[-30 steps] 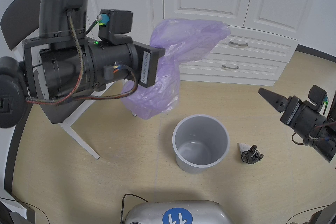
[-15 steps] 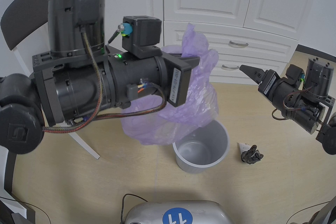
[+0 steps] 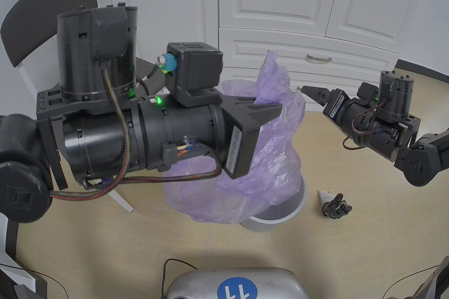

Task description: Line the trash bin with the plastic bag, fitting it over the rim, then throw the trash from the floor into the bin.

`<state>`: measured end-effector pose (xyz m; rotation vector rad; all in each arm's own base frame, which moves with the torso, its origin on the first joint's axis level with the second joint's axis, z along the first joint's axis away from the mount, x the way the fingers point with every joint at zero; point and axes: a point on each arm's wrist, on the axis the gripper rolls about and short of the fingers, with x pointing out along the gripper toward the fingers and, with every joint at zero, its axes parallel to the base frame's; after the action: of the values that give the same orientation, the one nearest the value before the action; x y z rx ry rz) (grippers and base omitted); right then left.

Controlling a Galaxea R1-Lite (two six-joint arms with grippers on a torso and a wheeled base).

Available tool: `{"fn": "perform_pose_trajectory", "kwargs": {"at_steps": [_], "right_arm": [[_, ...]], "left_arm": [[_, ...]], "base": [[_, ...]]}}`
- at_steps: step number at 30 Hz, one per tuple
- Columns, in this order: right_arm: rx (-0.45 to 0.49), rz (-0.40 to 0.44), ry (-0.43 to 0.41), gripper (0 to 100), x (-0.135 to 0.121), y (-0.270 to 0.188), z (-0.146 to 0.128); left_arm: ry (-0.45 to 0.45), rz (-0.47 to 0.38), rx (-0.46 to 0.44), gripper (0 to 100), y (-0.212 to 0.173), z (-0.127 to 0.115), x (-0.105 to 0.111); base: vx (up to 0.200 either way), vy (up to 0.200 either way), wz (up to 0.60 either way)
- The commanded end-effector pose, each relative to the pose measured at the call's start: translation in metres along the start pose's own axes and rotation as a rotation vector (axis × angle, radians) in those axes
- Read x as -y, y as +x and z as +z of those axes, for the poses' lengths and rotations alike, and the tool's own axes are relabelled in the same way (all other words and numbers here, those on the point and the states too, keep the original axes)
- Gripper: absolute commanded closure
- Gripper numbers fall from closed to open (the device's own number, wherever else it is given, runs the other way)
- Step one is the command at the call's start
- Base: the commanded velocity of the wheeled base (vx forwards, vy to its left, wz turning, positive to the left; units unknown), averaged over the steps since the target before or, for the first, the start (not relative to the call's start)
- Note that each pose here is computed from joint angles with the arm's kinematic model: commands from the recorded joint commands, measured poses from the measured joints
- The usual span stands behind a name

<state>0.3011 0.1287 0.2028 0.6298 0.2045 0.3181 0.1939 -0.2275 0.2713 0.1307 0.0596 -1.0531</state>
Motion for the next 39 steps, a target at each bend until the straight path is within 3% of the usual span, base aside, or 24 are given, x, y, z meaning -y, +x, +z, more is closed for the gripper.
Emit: {"fn": "perform_pose_trajectory", "kwargs": {"at_steps": [1,6,10,14,17,35,39], "right_arm": [[-0.053,-0.019,-0.002,0,0.009,0.014,-0.015],[-0.053,-0.015,-0.001,0,0.010,0.020,-0.018],[-0.121,-0.018,-0.018,0,0.016,0.010,-0.027],[-0.253,0.072,-0.081,0,0.024,-0.014,-0.038],[-0.288,0.125,-0.119,0,0.025,-0.027,-0.038],[-0.266,0.085,-0.098,0,0.043,-0.008,-0.032],[-0.246,0.078,-0.044,0,0.044,-0.001,-0.026]], "left_arm": [[0.015,-0.017,0.017,100,-0.007,0.004,0.003],[0.022,-0.024,0.003,100,-0.010,-0.001,0.005],[0.030,-0.041,0.022,100,-0.011,-0.003,0.005],[0.034,-0.034,0.051,100,-0.011,-0.001,0.004],[0.036,-0.041,0.059,100,-0.012,0.000,0.005],[0.061,-0.219,0.179,100,-0.032,0.005,0.025],[0.063,-0.253,0.178,100,-0.034,0.003,0.033]], "base": [[0.000,0.000,0.00],[0.000,0.000,0.00],[0.000,0.000,0.00],[0.000,0.000,0.00],[0.000,0.000,0.00],[0.000,0.000,0.00],[0.000,0.000,0.00]]}}
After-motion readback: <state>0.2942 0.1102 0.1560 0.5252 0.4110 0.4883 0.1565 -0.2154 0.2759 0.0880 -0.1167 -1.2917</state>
